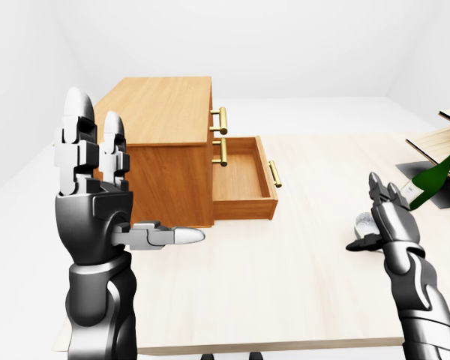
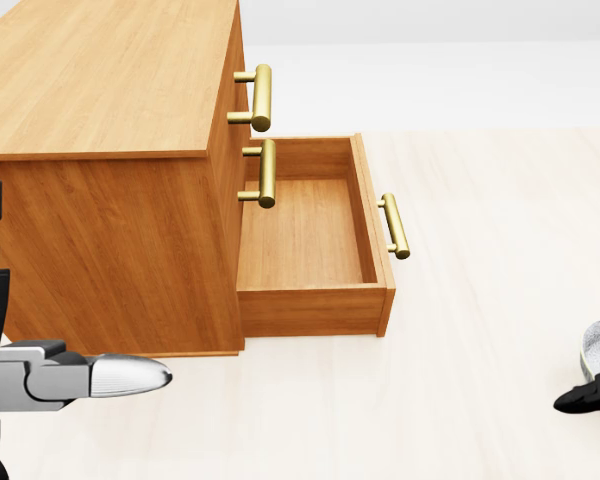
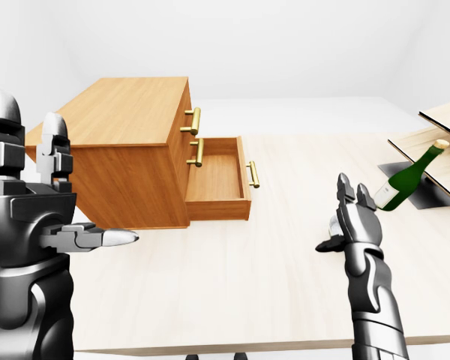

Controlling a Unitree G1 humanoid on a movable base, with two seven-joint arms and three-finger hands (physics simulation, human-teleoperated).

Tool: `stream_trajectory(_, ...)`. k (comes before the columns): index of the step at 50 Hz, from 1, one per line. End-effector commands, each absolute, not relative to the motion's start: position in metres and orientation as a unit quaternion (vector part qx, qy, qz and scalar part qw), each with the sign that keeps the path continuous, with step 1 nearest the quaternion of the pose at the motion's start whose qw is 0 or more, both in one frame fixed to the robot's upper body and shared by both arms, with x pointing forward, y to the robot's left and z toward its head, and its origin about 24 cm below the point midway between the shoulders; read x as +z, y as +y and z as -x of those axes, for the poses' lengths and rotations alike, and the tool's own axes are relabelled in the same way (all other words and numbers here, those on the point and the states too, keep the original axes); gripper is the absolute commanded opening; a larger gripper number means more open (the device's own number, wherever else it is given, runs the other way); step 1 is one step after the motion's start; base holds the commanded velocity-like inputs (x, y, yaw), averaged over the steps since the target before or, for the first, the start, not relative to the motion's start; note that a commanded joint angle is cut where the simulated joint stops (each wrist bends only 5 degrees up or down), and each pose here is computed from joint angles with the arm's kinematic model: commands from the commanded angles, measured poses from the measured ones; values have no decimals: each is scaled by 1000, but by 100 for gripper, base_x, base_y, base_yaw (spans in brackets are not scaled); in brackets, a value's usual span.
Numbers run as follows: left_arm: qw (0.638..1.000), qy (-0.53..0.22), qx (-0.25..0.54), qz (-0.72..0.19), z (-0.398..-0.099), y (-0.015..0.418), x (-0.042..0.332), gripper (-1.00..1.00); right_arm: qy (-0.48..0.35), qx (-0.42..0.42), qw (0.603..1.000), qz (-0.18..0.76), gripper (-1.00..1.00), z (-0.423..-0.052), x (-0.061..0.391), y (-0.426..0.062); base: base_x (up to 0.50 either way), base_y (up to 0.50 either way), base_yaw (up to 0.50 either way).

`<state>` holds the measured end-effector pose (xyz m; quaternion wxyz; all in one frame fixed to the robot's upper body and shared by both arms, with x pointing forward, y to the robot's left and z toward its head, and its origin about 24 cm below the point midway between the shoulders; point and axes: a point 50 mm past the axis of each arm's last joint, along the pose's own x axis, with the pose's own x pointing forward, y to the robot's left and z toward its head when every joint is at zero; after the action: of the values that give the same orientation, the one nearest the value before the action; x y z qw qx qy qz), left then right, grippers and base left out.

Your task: Put the bowl on top of the cabinet.

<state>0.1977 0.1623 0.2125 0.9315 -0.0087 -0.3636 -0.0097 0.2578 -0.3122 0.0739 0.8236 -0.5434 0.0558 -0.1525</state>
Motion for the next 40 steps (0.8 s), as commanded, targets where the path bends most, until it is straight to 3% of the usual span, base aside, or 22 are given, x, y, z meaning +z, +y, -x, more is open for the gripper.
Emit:
stream_trajectory(1,931,-364,-9,8,-198,162,213,100,71,-154,819,548,100,-256,63,-315,0,0,0)
stream_trajectory(40,932,-363,-9,8,-198,163,212,100,110,-176,801,562,100,-257,48,-335,0,0,0)
